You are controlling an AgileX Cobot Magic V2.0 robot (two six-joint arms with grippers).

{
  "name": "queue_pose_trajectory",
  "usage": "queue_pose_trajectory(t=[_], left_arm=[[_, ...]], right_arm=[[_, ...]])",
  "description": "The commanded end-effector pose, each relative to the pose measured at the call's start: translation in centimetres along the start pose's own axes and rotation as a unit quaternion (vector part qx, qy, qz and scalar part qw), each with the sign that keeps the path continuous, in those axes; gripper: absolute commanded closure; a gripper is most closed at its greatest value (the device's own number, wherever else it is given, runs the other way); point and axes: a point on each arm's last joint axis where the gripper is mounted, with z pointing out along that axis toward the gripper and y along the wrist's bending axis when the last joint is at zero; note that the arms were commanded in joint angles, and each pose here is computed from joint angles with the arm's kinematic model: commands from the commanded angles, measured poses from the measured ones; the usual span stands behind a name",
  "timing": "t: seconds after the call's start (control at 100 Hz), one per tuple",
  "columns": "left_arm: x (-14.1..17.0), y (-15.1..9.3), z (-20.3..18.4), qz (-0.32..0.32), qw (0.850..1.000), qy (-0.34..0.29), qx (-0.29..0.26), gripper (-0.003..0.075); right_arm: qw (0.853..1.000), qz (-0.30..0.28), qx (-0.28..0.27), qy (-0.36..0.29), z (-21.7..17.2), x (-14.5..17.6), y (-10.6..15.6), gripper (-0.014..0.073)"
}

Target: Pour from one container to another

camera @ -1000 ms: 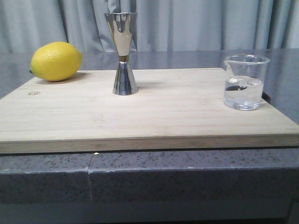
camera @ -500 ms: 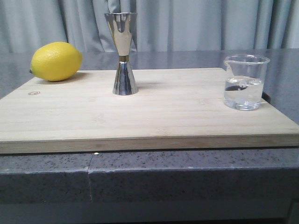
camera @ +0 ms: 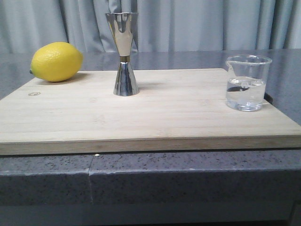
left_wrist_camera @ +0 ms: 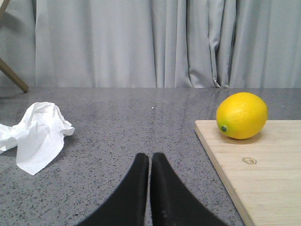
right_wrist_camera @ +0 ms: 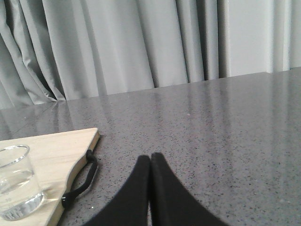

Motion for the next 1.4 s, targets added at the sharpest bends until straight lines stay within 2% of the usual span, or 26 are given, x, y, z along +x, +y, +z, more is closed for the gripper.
queue_pose_trajectory(t=[0.0, 0.12, 0.23, 0.45, 0.69, 0.9, 1.39], left_arm=[[-0.5, 0.0, -0.3, -0.012, 0.999, -0.049, 0.004, 0.0739], [-1.5, 0.0, -0.4, -0.034, 0.998, -0.058, 0.005, 0.0739], [-3.4, -0.1, -0.7, -0.035, 0.998, -0.059, 0.008, 0.0739], [-8.5, -0.4, -0.7, -0.019, 1.0, -0.01, 0.012, 0.0739], [-13.2, -0.5, 1.5, -0.012, 1.0, 0.023, 0.01, 0.0739], [-13.5, -0.5, 2.9, -0.016, 0.999, 0.035, 0.01, 0.0739], [-13.3, -0.5, 3.3, -0.017, 0.999, 0.045, 0.01, 0.0739]], right_arm=[[0.999, -0.008, -0.004, -0.034, -0.1, 0.0, 0.0, 0.0665], [1.0, -0.005, -0.002, -0.017, -0.2, -0.9, 0.1, 0.0665], [1.0, 0.001, -0.001, -0.01, -0.6, -3.1, 0.3, 0.0665], [1.0, -0.011, 0.006, 0.026, -0.4, -8.4, 0.9, 0.0665], [0.996, -0.035, 0.013, 0.076, 2.3, -12.6, 1.3, 0.0665], [0.995, -0.035, 0.014, 0.096, 4.0, -12.8, 1.3, 0.0665], [0.994, -0.035, 0.015, 0.103, 4.0, -12.7, 1.3, 0.0665]])
